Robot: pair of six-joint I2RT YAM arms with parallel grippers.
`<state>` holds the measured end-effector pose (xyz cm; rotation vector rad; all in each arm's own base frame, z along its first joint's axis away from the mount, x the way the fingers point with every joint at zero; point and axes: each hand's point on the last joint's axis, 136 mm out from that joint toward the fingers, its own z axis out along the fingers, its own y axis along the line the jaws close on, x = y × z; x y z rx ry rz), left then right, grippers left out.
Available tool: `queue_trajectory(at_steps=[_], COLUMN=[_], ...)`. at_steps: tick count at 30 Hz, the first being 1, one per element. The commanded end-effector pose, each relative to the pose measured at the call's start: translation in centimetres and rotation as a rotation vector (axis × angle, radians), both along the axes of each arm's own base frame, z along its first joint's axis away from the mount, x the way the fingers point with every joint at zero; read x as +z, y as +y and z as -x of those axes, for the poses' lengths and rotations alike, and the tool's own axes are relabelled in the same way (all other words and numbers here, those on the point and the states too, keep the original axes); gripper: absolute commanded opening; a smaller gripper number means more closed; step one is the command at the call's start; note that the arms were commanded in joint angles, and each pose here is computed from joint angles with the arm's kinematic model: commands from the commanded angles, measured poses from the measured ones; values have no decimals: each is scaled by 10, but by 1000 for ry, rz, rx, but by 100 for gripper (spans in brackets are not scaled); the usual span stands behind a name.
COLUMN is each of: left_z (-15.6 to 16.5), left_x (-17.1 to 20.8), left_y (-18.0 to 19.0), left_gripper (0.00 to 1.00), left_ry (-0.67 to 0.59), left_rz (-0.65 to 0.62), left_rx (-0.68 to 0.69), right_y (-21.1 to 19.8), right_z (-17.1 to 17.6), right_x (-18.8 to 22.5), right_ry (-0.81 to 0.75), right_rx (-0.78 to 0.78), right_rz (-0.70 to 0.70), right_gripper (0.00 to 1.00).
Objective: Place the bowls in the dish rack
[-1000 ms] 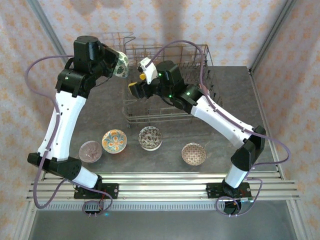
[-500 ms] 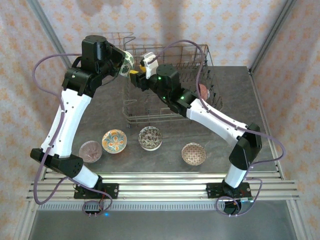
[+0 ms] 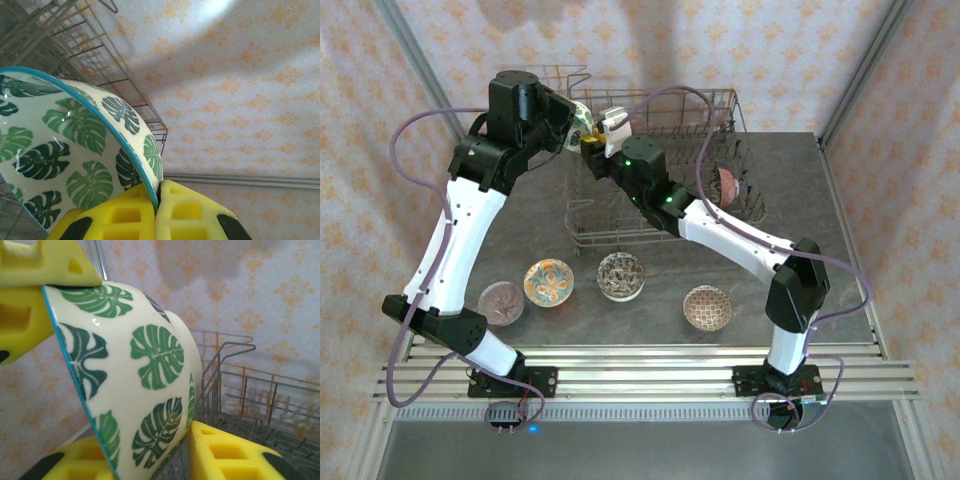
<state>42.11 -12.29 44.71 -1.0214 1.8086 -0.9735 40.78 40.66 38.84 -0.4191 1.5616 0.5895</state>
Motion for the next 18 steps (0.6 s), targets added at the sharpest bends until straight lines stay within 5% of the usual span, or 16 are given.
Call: queue_trajectory(at_steps=[1,11,18], left_z=[-4,-6,-3], left_x=[13,-4,-1], left_y=[1,-3,-5], left_gripper=[0,0,35], left_ry=[-43,-16,-31], left_rz=[20,21,-33], left_rx=[32,23,-8], right_y=[-12,-34,-52], right_z=[-4,-12,-19], right_x=[28,30,30], right_ry=[-72,-82,-19], right_rx=[-75,-256,-366], right_rz=[-114,-93,-83], right_gripper=[23,0,0])
